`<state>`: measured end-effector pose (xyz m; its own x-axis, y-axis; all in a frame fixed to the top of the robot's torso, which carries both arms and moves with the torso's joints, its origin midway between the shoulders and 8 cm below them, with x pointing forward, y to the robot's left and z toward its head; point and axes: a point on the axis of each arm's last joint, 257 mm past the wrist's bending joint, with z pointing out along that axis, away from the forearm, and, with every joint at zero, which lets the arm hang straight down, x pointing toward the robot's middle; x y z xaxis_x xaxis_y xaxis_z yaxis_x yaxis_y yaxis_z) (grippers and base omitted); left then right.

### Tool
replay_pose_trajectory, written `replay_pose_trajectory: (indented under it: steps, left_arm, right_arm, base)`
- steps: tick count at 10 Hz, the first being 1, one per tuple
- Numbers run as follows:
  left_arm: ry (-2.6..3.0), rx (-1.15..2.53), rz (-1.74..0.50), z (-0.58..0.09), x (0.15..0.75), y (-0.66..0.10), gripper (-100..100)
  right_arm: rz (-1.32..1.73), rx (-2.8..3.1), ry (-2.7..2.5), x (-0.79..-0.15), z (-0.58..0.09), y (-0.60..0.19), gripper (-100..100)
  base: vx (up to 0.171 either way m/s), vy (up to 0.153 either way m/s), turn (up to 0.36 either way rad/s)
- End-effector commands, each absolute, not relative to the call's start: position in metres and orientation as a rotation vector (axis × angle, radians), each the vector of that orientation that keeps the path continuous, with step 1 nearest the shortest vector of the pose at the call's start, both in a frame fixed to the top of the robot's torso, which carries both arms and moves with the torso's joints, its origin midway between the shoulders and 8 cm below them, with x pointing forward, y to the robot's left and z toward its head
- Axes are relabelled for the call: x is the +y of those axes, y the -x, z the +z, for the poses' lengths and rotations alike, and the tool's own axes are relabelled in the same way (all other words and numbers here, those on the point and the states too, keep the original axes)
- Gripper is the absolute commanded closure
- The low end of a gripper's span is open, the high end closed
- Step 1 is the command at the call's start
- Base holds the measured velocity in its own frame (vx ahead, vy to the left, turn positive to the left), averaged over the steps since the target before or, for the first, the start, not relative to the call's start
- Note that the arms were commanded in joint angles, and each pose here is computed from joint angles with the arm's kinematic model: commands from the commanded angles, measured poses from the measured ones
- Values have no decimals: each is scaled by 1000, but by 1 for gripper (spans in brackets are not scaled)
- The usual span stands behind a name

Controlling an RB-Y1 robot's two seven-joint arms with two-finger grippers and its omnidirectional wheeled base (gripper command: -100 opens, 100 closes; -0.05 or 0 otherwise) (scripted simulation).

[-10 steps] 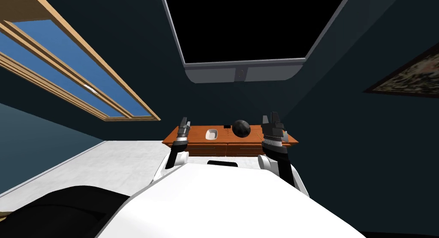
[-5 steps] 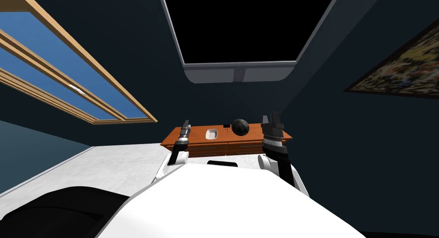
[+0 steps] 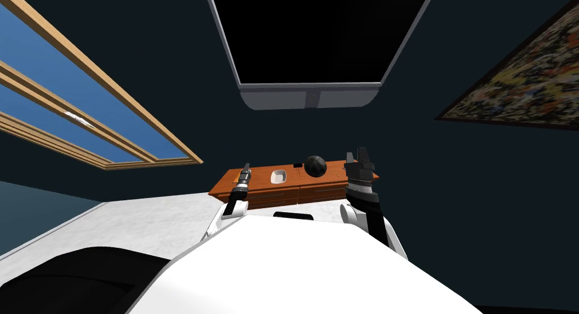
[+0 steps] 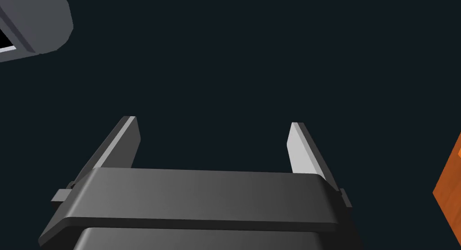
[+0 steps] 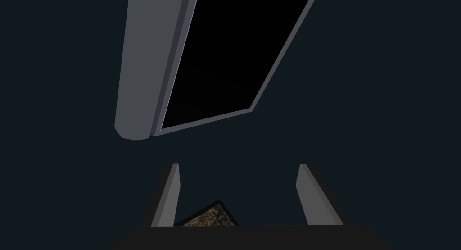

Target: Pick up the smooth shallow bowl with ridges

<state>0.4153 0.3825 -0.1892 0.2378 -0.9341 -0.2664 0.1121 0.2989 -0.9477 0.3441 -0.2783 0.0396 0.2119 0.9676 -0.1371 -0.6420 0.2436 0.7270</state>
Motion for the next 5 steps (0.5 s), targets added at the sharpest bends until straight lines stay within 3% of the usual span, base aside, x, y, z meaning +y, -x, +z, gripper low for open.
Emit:
replay_pose_trajectory:
  steps: [1, 5]
  left_arm:
    - [1024, 1090, -886, -205, 388, -420, -100]
    - [1159, 1170, -809, -266, 407, -424, -100]
  right_arm:
    - [1215, 660, -599, -278, 40, -344, 0]
    - [1215, 660, -599, -278, 40, -344, 0]
  base:
    - [-17, 28, -55]
    - [-12, 15, -82]
